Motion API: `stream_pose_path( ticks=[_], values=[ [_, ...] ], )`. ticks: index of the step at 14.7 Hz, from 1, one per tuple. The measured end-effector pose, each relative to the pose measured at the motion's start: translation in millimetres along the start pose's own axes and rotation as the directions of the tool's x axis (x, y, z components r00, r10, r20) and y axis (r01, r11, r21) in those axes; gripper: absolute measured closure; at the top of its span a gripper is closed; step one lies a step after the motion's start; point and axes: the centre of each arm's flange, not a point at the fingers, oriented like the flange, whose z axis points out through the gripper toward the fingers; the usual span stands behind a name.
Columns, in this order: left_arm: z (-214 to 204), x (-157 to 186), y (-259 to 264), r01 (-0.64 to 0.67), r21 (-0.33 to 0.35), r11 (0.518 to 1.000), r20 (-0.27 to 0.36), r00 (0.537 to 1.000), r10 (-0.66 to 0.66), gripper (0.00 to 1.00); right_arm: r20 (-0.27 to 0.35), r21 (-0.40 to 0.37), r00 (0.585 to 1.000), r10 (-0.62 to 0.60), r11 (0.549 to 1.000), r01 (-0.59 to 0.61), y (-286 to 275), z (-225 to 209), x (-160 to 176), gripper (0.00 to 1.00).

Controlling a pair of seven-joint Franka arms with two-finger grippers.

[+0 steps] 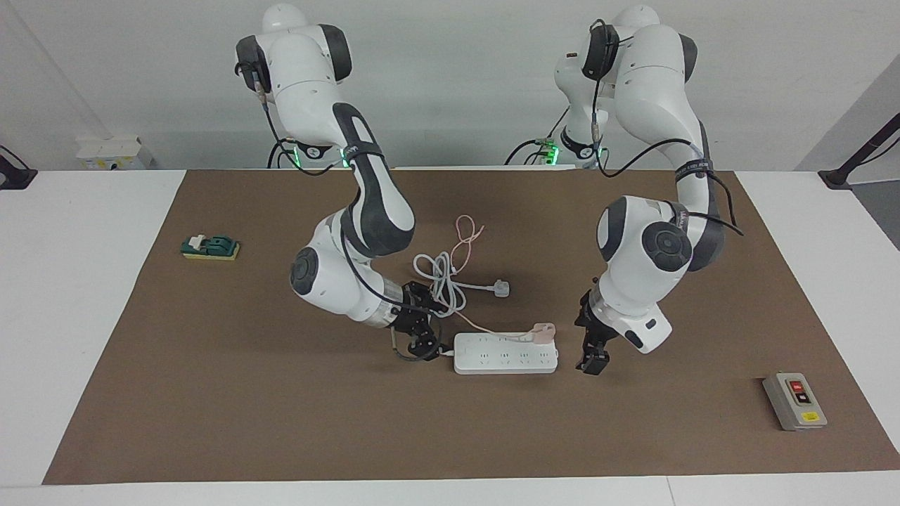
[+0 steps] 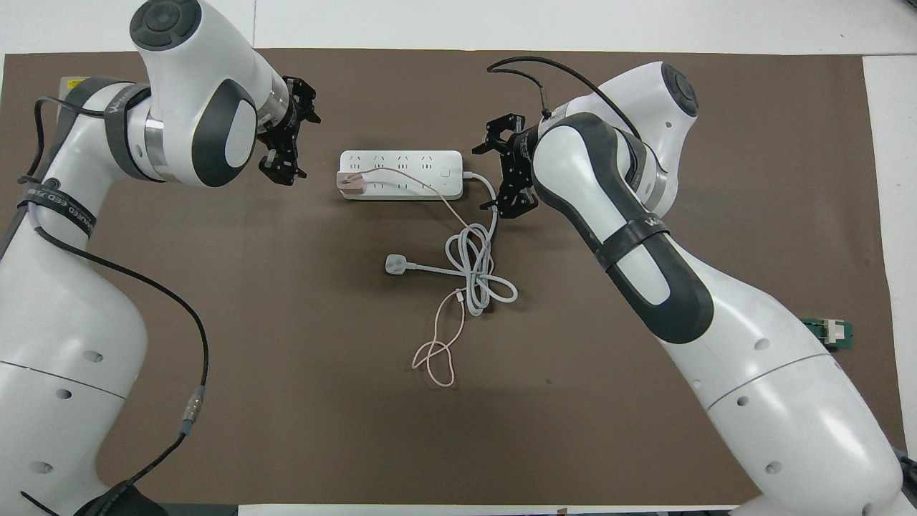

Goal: Unplug charger and place it aside
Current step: 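Move the left gripper to the charger while the right gripper reaches the strip, then grip the pink charger with the left gripper while the right gripper holds the strip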

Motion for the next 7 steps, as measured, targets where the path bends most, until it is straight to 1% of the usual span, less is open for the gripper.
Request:
stream_pose_path(
  ticks=[3, 5, 7],
  values=[
    [27, -17, -18, 0.028, 0.012, 1.0, -0.005, 1.0, -0.028, 0.0, 0.003, -0.014, 1.0, 0.003, 1.0, -0.003, -8, 29, -3, 0.0],
    [33, -26, -29, 0.022, 0.034, 0.999, -0.009, 1.0, -0.021, 0.0, 0.004, -0.023, 1.0, -0.012, 1.0, 0.012, -8, 44, -10, 0.0],
    [33, -34, -37, 0.019, 0.044, 0.999, -0.012, 1.0, -0.019, 0.0, 0.003, -0.014, 1.0, -0.022, 1.0, 0.022, -10, 49, -16, 0.0]
  ],
)
